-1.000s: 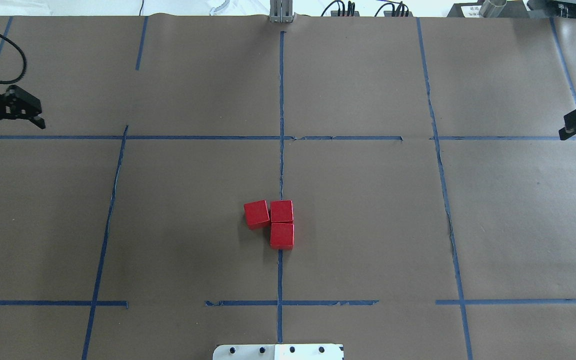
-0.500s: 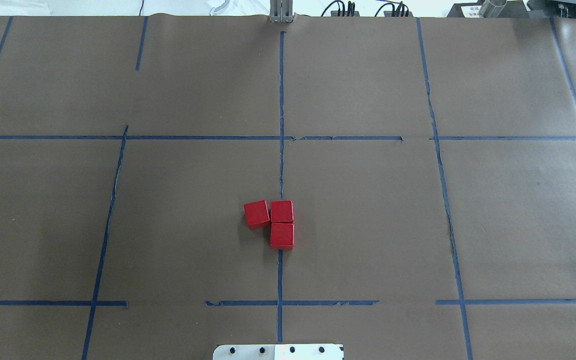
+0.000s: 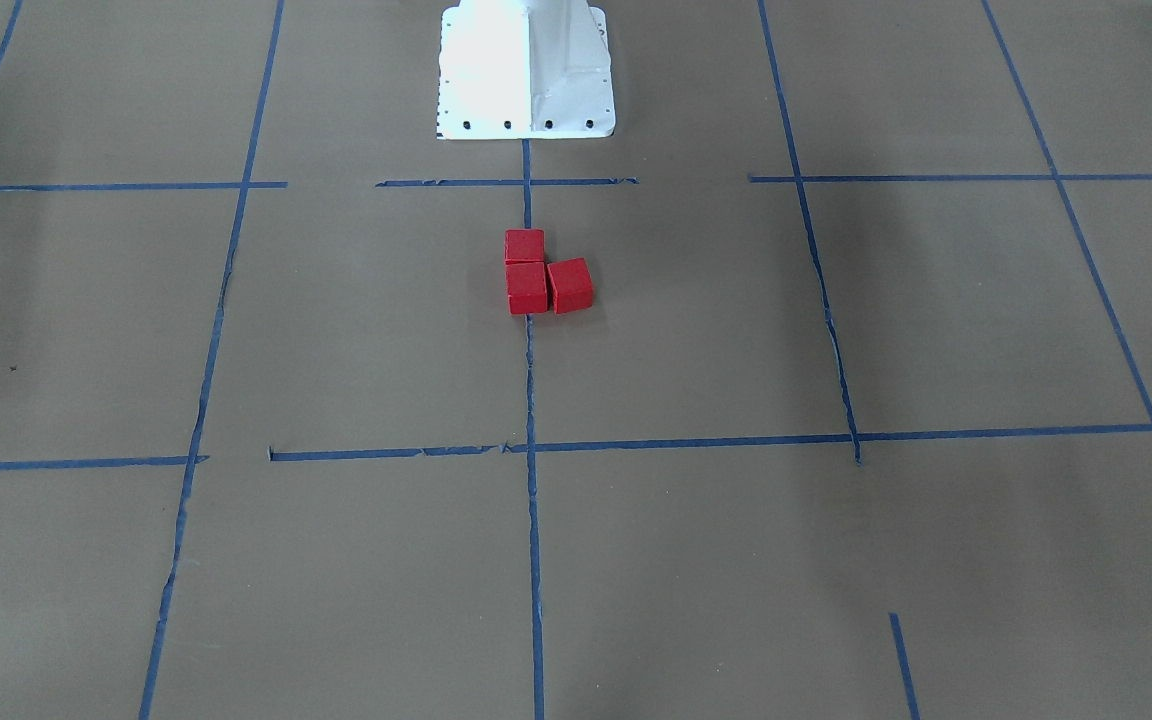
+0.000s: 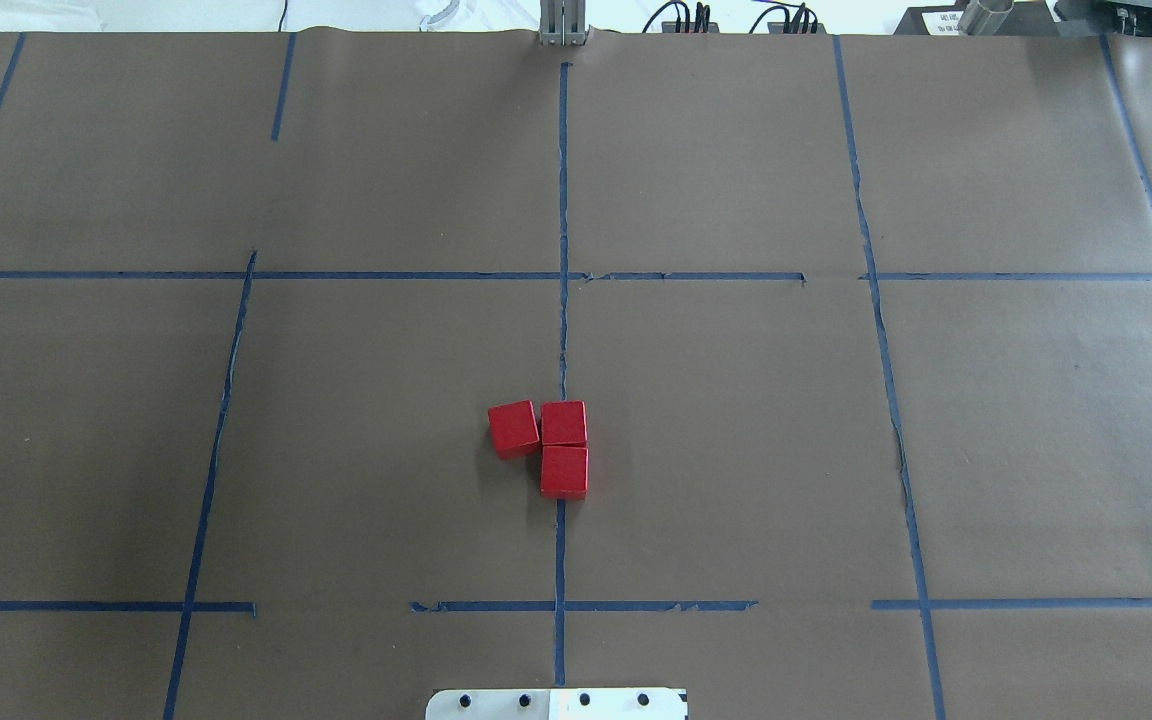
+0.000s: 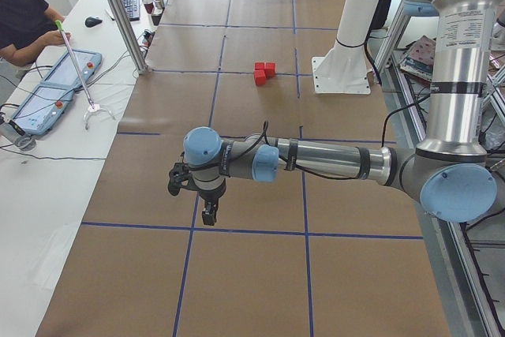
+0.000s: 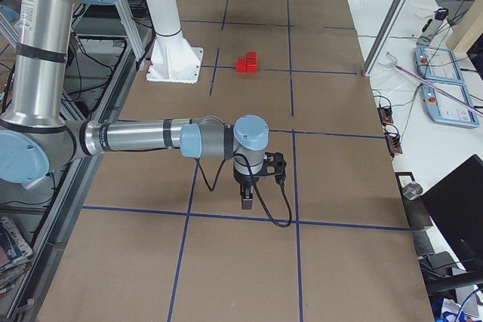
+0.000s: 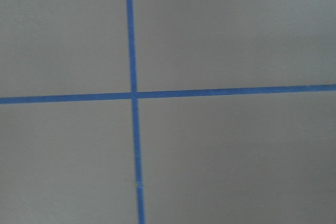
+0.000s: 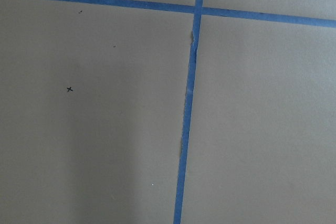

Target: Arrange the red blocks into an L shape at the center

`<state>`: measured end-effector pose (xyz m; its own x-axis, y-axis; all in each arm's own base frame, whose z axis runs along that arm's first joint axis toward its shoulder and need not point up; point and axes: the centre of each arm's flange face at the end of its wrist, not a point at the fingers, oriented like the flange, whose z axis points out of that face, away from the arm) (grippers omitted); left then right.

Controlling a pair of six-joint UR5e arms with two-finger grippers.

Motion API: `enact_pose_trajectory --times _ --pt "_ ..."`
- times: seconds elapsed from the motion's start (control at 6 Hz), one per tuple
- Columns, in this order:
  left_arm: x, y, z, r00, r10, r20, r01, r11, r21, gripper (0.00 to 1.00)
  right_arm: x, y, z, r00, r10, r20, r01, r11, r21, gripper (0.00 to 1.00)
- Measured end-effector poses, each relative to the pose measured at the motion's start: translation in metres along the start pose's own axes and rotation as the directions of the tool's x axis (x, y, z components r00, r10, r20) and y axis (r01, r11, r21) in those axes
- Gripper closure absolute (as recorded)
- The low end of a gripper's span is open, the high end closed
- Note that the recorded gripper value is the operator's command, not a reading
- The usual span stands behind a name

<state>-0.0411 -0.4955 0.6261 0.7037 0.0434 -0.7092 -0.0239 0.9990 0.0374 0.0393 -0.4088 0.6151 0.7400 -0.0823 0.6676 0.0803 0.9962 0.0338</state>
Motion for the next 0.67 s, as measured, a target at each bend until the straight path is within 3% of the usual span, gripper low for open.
enact_pose_trajectory --times 0.67 --pt "0.006 0.013 -0.007 1.0 -0.026 0.001 0.026 0.998 -0.058 0.0 -0.006 -0.004 0.002 0.996 0.007 0.084 -0.007 1.0 -0.001 0.0"
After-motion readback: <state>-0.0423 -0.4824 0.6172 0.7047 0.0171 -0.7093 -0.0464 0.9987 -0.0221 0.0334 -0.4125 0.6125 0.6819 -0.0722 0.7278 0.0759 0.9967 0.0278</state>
